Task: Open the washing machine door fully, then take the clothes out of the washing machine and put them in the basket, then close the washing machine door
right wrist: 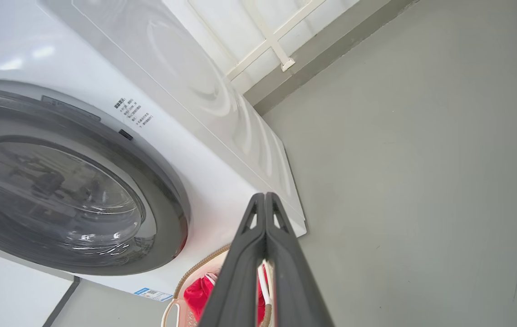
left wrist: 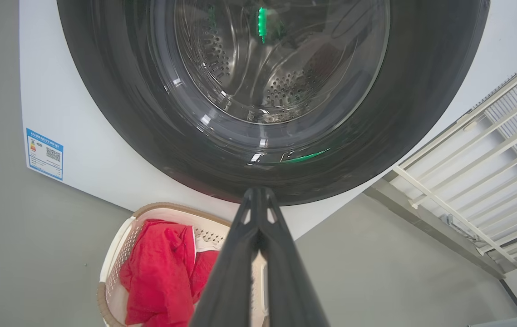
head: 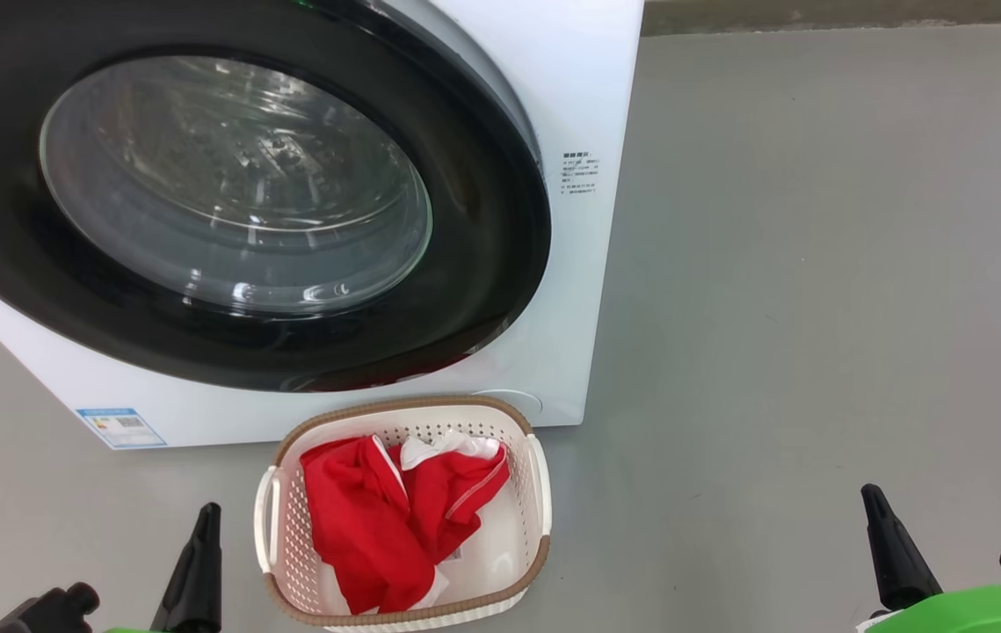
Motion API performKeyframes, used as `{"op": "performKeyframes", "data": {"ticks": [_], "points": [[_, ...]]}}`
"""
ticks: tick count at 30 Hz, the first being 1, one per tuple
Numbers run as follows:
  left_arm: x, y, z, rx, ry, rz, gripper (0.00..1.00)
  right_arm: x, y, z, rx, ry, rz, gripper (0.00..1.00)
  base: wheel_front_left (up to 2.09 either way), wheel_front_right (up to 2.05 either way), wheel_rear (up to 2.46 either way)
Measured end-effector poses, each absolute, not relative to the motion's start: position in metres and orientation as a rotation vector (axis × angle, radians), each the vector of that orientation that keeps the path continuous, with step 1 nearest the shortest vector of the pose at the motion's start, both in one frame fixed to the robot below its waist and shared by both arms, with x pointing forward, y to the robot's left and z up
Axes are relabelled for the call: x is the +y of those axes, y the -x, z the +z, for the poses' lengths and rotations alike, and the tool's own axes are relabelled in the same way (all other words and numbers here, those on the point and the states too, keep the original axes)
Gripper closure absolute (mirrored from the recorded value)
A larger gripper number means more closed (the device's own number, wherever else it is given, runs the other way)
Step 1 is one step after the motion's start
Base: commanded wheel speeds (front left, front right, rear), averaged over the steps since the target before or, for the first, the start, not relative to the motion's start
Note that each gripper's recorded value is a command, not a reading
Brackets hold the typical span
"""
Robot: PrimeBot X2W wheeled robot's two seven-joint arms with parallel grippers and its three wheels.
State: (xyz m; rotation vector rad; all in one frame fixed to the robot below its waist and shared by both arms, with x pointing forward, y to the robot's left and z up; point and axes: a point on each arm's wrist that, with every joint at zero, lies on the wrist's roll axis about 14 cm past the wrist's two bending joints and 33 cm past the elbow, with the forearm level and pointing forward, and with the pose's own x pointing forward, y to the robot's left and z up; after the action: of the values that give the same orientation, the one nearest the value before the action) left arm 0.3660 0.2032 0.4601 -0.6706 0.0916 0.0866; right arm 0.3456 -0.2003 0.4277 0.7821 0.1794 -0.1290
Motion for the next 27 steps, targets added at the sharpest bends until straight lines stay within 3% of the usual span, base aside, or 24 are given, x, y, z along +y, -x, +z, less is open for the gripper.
{"op": "performKeyframes", "data": {"ticks": [27], "points": [[0.201,-0.366,0.459,0.113,0.961,0.106,1.0,-0.202,-0.356,0.441,0.144,-1.041,-0.148,1.0,0.0,0.0,0.0]]}}
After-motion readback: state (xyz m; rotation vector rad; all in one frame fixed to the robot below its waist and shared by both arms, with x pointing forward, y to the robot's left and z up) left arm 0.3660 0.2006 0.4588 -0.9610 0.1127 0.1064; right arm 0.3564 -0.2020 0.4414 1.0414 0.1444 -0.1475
